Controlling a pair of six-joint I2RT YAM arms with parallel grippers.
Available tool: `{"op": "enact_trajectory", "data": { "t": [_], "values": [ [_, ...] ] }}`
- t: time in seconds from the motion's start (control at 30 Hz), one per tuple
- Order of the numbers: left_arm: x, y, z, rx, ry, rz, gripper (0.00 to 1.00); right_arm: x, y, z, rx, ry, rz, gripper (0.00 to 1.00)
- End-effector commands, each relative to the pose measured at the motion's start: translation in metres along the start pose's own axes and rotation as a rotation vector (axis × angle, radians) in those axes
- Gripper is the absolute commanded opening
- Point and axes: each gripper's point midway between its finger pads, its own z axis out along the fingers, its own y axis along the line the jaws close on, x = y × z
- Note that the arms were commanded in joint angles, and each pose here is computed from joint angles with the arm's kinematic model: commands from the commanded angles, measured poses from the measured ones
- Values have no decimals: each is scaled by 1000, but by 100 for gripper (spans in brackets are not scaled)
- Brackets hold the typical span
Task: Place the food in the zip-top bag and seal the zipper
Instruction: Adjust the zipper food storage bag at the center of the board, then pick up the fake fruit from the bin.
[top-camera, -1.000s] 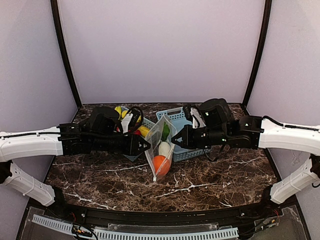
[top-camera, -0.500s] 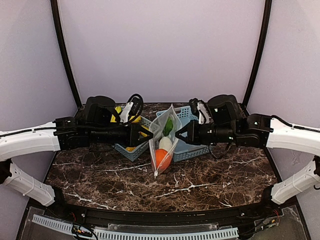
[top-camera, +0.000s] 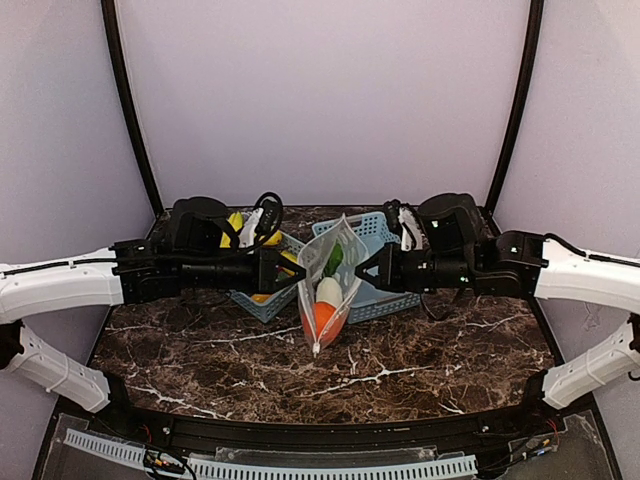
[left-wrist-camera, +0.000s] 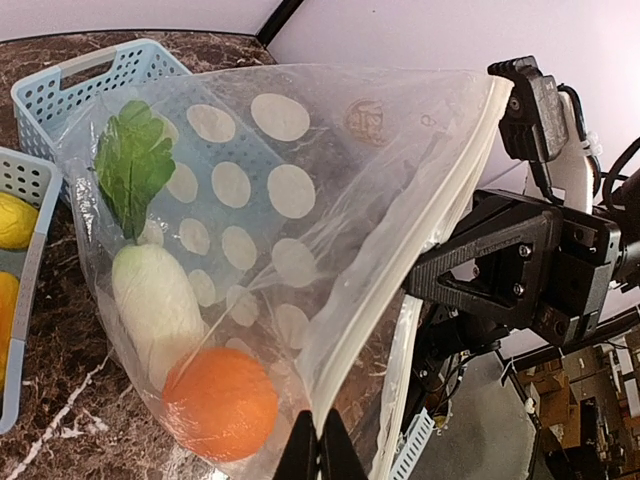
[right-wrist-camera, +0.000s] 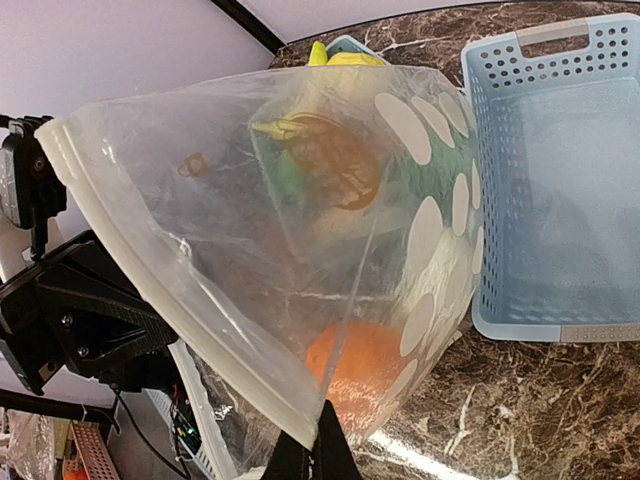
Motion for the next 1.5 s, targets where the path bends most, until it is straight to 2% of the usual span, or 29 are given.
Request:
{"op": "enact_trajectory", "data": {
  "t": [0.0,0.1,0.17,0.23,0.43,0.5,0.73,0.87,1.2,1.37,1.47],
  "values": [
    [14,17,5,-49,38,-30,1,9,-12,11,29,25,19,0],
    [17,22,5,-78,50,-22,3,10,-13,13,33,28,16,0],
    [16,21,4,-76,50,-13,10,9,-12,14,32,29,14,0],
    [11,17,1,-67,38,8,22,8,-11,15,30,27,11,0],
    [-10,15,-17,-110,8,87,72,5,-8,17,26,26,0,0],
    [-19,22,-24,-129,-9,92,78,5,-7,17,25,28,-4,0],
    [-56,53,-47,-198,-69,73,88,2,-8,15,28,18,0,0],
    [-78,80,-49,-246,-128,8,90,2,-8,17,30,20,-5,0],
    [-125,187,-32,-356,-380,-258,89,1,-10,15,34,14,-16,0],
    [-130,225,-9,-384,-423,-352,88,-2,-7,15,26,6,-17,0],
    [-126,250,9,-415,-400,-397,88,-1,-8,16,30,7,-19,0]
  ]
}}
